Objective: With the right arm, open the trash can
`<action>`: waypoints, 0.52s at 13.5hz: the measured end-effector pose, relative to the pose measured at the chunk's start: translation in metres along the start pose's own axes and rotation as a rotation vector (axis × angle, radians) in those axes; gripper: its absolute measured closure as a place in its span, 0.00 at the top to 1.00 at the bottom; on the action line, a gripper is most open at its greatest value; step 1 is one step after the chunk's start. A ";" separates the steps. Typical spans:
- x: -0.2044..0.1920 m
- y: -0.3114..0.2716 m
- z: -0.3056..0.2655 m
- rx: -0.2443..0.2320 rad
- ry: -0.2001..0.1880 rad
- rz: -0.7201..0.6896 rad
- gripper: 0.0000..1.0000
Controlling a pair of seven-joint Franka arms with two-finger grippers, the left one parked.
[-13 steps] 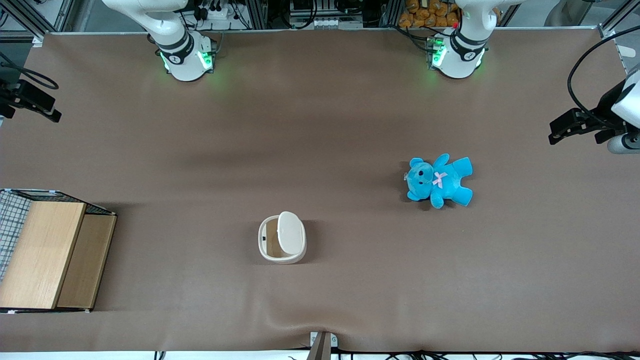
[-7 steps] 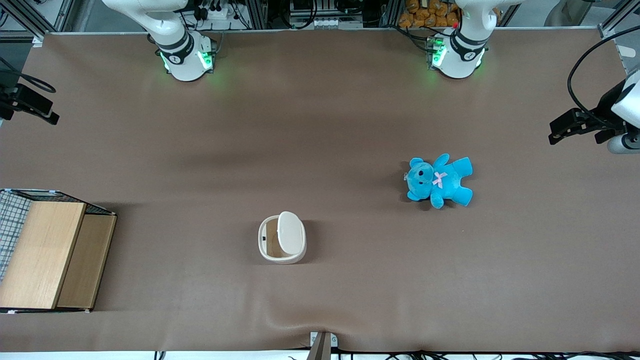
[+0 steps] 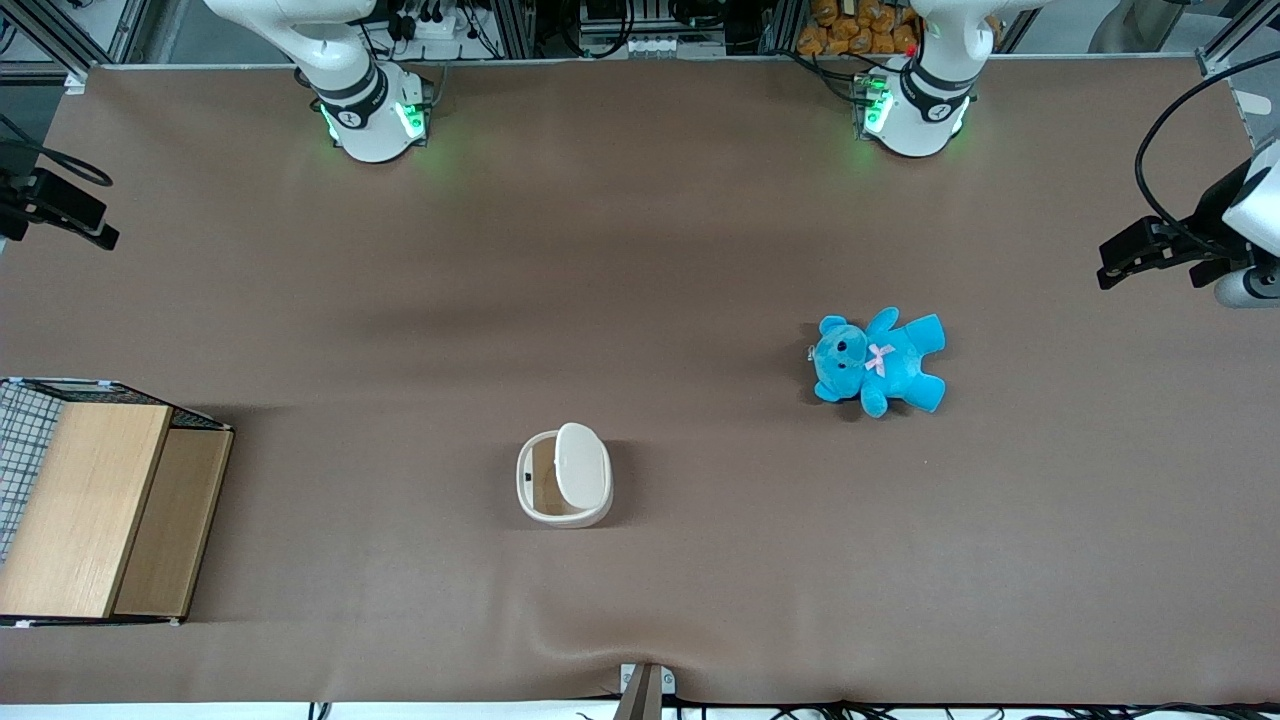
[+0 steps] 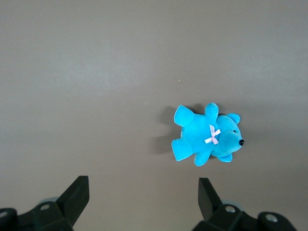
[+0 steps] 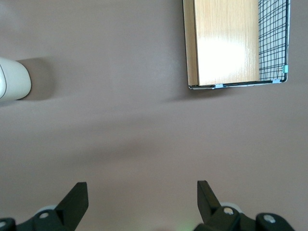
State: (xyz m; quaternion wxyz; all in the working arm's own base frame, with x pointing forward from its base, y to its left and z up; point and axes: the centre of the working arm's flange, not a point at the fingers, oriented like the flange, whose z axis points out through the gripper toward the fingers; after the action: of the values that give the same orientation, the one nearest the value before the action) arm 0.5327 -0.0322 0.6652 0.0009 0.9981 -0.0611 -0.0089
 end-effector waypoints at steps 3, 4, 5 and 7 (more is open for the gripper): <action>0.001 0.000 0.002 0.000 -0.003 0.000 1.00; 0.001 0.000 0.002 0.000 -0.003 0.000 1.00; 0.001 0.000 0.002 0.000 -0.003 0.000 1.00; 0.001 0.000 0.002 0.000 -0.003 0.000 1.00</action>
State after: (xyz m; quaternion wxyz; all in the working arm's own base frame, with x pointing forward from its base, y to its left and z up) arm 0.5339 -0.0321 0.6635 0.0010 0.9981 -0.0610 -0.0103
